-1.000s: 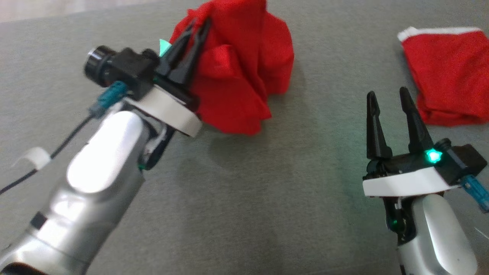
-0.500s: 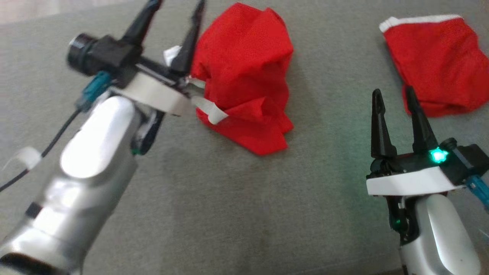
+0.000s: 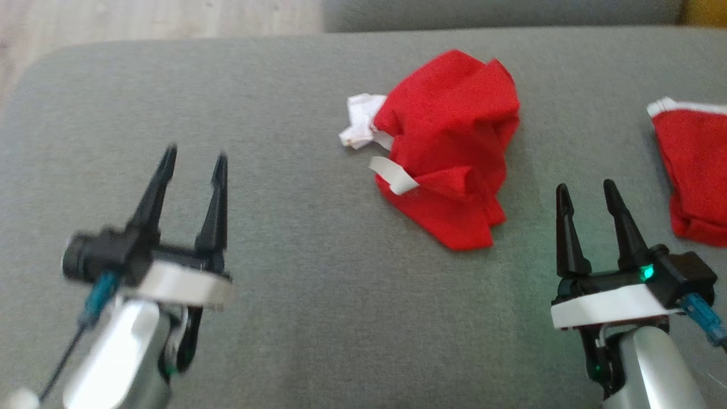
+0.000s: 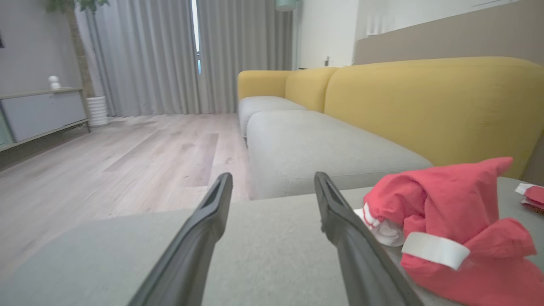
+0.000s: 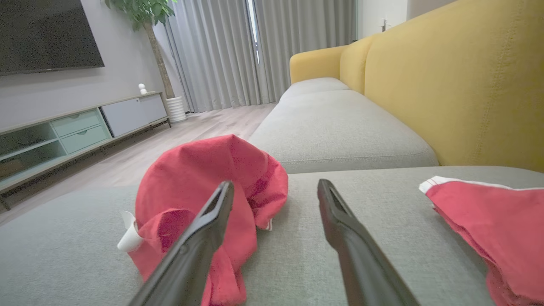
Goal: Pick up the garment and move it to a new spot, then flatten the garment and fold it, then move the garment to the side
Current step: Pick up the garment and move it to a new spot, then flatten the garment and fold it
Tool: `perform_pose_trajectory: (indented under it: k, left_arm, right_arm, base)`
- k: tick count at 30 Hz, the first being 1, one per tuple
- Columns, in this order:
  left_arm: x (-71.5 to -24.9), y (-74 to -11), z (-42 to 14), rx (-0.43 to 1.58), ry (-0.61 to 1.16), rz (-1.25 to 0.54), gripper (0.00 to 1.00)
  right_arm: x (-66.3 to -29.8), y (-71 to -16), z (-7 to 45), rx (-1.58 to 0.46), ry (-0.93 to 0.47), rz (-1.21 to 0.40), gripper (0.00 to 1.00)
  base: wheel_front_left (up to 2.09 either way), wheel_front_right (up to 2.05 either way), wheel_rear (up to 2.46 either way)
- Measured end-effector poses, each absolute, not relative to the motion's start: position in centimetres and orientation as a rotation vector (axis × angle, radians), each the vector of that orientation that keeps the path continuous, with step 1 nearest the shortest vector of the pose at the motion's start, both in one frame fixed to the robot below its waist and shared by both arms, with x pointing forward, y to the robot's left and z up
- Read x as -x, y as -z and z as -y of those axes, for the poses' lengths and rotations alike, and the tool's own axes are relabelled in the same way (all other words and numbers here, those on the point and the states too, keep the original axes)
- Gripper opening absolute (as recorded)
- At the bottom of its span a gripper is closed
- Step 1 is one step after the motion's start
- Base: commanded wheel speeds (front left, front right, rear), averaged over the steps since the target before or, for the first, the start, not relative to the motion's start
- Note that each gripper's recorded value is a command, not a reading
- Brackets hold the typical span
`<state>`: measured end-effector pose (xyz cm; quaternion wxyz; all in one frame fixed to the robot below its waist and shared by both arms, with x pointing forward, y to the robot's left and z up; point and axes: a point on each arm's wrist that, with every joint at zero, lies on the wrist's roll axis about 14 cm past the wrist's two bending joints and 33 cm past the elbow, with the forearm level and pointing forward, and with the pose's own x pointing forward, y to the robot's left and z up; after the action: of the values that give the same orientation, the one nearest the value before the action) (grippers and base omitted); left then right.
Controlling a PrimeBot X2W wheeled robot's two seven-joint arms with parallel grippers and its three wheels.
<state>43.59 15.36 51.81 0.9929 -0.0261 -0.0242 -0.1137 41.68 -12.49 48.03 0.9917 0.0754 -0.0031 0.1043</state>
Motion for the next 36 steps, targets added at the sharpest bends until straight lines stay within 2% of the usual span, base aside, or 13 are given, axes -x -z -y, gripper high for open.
perform_pose_trajectory:
  k: [7,12,16,25,26,27,31,36]
  left_arm:
    - [-38.1,-49.9,-17.0,0.131,0.096,0.008,1.00]
    - [-38.1,-50.3,-16.9,0.135,0.088,0.032,1.00]
    - [-38.5,-50.4,-17.2,0.134,0.083,0.042,1.00]
    - [-38.2,-49.1,-17.9,0.161,0.046,0.010,1.00]
    - [-38.1,-48.8,-18.0,0.161,0.043,0.002,1.00]
    - [-38.1,-48.8,-18.0,0.161,0.043,0.002,1.00]
    - [-37.8,-48.7,-18.7,0.159,0.019,0.001,1.00]
    - [-37.6,-49.6,-19.4,0.152,-0.002,0.032,1.00]
  right_arm:
    - [-41.3,-48.3,10.4,-0.155,-0.270,0.005,1.00]
    - [-41.2,-47.1,7.9,-0.151,-0.342,-0.035,1.00]
    - [-41.0,-44.7,5.1,-0.116,-0.429,-0.130,1.00]
    - [-43.2,-42.4,0.7,-0.066,-0.552,-0.232,1.00]
    - [-43.2,-41.9,0.3,-0.060,-0.562,-0.253,0.70]
    - [-43.2,-41.9,0.3,-0.060,-0.562,-0.253,0.00]
    - [-43.5,-42.0,-1.4,-0.053,-0.612,-0.254,0.00]
    - [-45.0,-47.1,-3.2,-0.086,-0.651,-0.089,0.00]
  base:
    - [0.00,0.00,0.00]
    - [0.00,0.00,0.00]
    - [0.00,0.00,0.00]
    - [0.00,0.00,0.00]
    - [0.00,0.00,0.00]
    - [0.00,0.00,0.00]
    - [0.00,0.00,0.00]
    - [0.00,0.00,0.00]
